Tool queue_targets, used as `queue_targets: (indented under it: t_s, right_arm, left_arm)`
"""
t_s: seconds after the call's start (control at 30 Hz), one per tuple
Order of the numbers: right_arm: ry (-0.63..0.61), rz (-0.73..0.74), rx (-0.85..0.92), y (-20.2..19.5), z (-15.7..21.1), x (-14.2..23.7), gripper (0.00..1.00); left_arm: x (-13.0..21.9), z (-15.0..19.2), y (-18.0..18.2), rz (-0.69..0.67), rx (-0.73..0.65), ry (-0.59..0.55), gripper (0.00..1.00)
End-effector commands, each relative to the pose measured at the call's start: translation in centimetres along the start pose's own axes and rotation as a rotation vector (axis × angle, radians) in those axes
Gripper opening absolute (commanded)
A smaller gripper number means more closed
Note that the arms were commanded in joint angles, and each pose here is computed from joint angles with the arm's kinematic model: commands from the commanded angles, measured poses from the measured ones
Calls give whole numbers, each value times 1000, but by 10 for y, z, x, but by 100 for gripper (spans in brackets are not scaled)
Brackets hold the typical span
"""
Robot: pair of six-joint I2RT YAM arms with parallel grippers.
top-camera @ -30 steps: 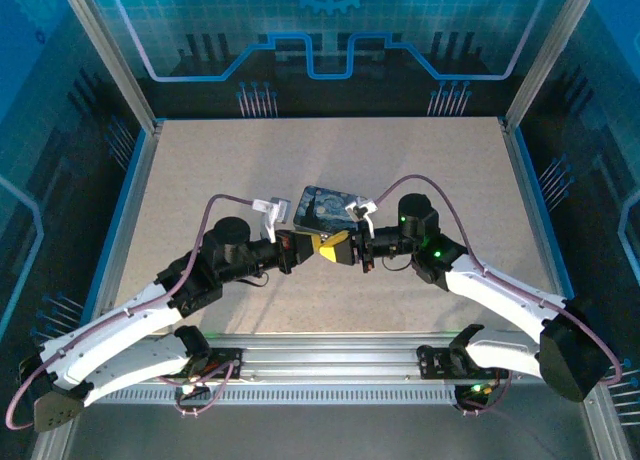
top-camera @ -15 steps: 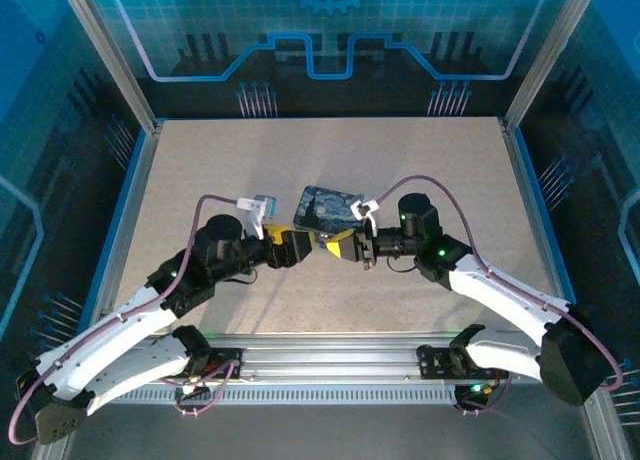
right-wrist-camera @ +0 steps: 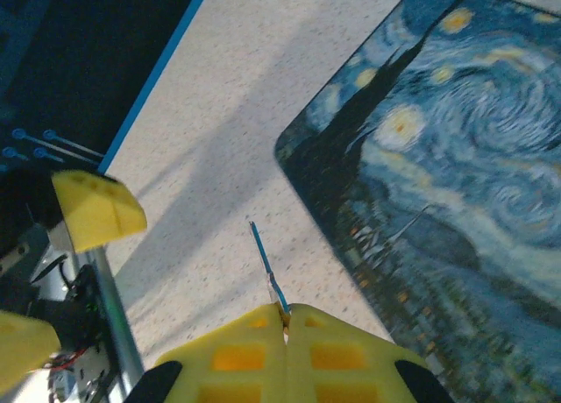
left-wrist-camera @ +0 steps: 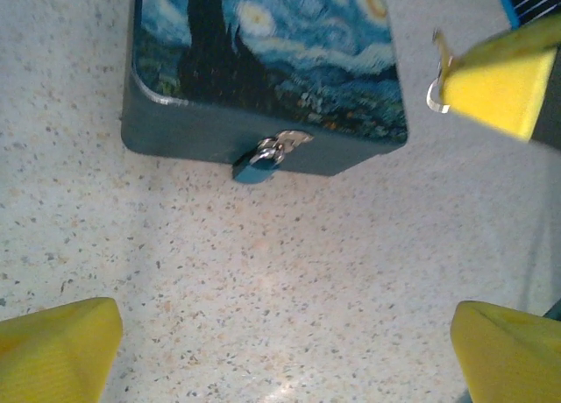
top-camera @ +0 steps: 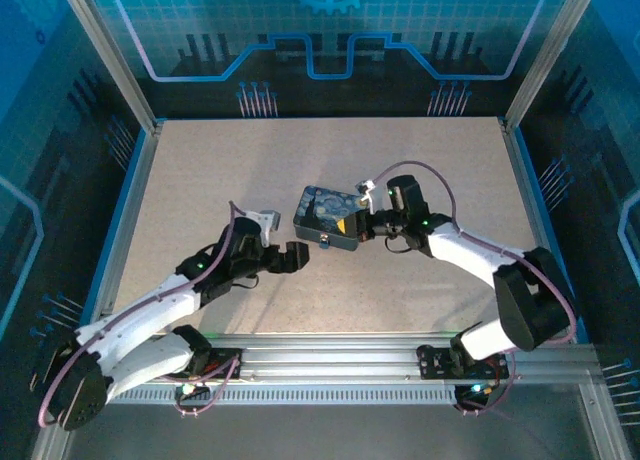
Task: Unlock a padlock with a key
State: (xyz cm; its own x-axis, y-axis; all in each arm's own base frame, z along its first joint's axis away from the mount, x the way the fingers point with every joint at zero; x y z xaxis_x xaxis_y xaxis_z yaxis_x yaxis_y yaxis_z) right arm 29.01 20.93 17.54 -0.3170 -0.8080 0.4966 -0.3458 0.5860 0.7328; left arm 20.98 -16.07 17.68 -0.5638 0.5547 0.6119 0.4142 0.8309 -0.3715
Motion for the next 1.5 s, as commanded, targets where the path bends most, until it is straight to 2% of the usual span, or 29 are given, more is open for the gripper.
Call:
queue_targets:
  t_s: [0.0,0.2,0.47,0.7,0.93,1.47]
  right_arm:
    - [-41,15,-22,-11,-18,-9,1]
    - [-16,24,-63,-28,-23,-30,1]
    - [18,90,-121,-49,-8,-38,1]
    - [46,116,-201,-66,19,-37,1]
    - [51,107,-206,-62,28,-38,1]
    - [39,133,-183,-53,32,-32,1]
  left_arm:
    - [-15,-3,-4,78,-83,-29,95]
    - [-39,-4,-2,99,-106,-41,90]
    - [-64,-3,1,107,-101,-37,81]
    - [-84,3,4,124,-86,-45,75]
    - [-109,10,0,113,-106,-16,71]
    - [-143,9,8,66,-99,-64,62]
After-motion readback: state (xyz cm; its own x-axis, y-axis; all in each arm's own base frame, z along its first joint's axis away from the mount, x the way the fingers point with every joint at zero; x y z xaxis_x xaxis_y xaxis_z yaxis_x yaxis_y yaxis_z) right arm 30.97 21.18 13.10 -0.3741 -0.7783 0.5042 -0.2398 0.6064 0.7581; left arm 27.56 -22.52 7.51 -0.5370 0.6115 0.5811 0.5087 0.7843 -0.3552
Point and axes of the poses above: each hand's point on the last joint's axis, 136 mm out from that joint toward the fingers, its own x axis back along the fingers, its own y axis along the line the jaws close on, z = x × y, the point moved 7 cm from there along x, back along the fingers, and after that the axes turned 12 degrees about -x, right-handed, at the moved point
